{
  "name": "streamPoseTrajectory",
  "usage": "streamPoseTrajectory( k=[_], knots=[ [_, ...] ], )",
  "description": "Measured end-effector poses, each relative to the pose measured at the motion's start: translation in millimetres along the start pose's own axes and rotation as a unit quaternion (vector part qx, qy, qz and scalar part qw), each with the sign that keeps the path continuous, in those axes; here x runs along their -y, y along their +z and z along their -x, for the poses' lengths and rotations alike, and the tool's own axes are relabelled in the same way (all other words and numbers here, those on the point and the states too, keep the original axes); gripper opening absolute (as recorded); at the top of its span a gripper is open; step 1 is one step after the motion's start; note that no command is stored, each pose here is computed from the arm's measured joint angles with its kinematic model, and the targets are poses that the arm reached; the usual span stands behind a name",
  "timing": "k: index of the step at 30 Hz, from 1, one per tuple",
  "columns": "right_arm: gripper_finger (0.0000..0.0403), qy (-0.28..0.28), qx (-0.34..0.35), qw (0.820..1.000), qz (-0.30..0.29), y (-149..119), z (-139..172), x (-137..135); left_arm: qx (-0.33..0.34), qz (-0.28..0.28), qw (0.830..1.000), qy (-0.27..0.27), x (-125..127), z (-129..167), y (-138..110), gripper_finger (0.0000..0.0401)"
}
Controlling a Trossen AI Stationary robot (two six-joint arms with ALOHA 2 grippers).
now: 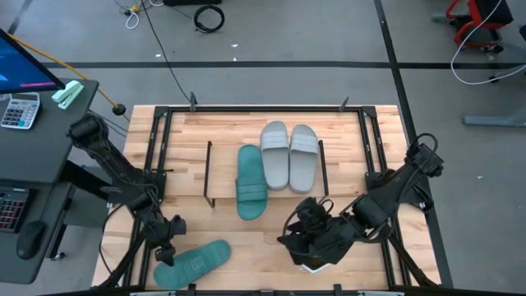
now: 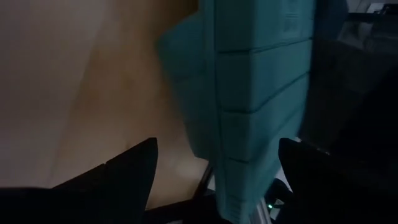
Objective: Pick and place slides into the shelf
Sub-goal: Put the green slide on the shelf
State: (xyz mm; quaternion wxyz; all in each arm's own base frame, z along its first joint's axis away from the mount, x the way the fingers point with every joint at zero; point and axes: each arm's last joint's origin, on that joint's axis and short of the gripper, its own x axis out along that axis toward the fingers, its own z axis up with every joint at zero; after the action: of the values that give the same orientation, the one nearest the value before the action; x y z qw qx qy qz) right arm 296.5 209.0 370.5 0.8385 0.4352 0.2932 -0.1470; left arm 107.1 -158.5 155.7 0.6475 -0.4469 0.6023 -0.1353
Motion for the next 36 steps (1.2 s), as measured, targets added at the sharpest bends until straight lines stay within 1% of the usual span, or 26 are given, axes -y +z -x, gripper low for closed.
streamPoseTrajectory(
  k=[5, 8, 10, 14, 18, 21, 25, 27, 29, 30, 31, 33, 36],
  knots=[
    [0.0261, 0.004, 0.009, 0.999, 0.045, 12.2, 13.7, 2.6, -0.008, 0.003, 1.000, 0.011, -2.4, -11.5, 2.0, 0.0339],
    [0.0261, -0.007, 0.027, 0.997, 0.068, 23.2, 23.1, 7.2, -0.011, 0.006, 1.000, 0.014, -3.5, -17.6, 3.1, 0.0339],
    [0.0261, 0.000, 0.037, 0.996, 0.085, 31.4, 31.5, 8.4, -0.016, 0.010, 1.000, 0.017, -4.4, -21.6, 3.7, 0.0339],
    [0.0260, 0.036, 0.051, 0.991, 0.120, 42.5, 54.2, 6.9, -0.023, 0.024, 0.999, 0.022, -6.3, -28.3, 4.8, 0.0339],
    [0.0251, 0.085, 0.026, 0.984, 0.156, 34.5, 71.2, 0.8, -0.022, 0.035, 0.999, 0.019, -5.9, -30.0, 7.0, 0.0337],
    [0.0242, 0.114, 0.012, 0.978, 0.175, 29.4, 80.3, -11.5, -0.018, 0.047, 0.999, 0.014, -5.2, -29.2, 9.6, 0.0337],
    [0.0235, 0.141, 0.013, 0.962, 0.234, 25.7, 83.4, -42.5, -0.014, 0.056, 0.998, 0.007, -4.3, -28.4, 13.2, 0.0337],
    [0.0234, 0.136, 0.013, 0.955, 0.264, 28.7, 86.7, -55.8, -0.017, 0.059, 0.998, 0.007, -4.4, -28.0, 14.6, 0.0337],
    [0.0233, 0.114, 0.000, 0.950, 0.291, 27.7, 91.4, -62.2, -0.017, 0.062, 0.998, 0.006, -4.5, -27.6, 16.1, 0.0337],
    [0.0232, 0.091, -0.008, 0.948, 0.305, 24.4, 89.3, -62.2, -0.017, 0.063, 0.998, 0.006, -4.6, -27.4, 16.9, 0.0337],
    [0.0232, 0.081, -0.013, 0.947, 0.311, 20.4, 85.2, -60.7, -0.016, 0.065, 0.998, 0.005, -4.5, -27.1, 17.9, 0.0337],
    [0.0230, 0.073, -0.034, 0.946, 0.314, 6.6, 76.3, -56.6, -0.015, 0.066, 0.998, 0.001, -3.9, -26.8, 19.2, 0.0337],
    [0.0226, 0.052, -0.058, 0.943, 0.324, -5.8, 64.5, -53.5, -0.017, 0.068, 0.998, -0.004, -3.4, -26.3, 20.8, 0.0337]
  ],
)
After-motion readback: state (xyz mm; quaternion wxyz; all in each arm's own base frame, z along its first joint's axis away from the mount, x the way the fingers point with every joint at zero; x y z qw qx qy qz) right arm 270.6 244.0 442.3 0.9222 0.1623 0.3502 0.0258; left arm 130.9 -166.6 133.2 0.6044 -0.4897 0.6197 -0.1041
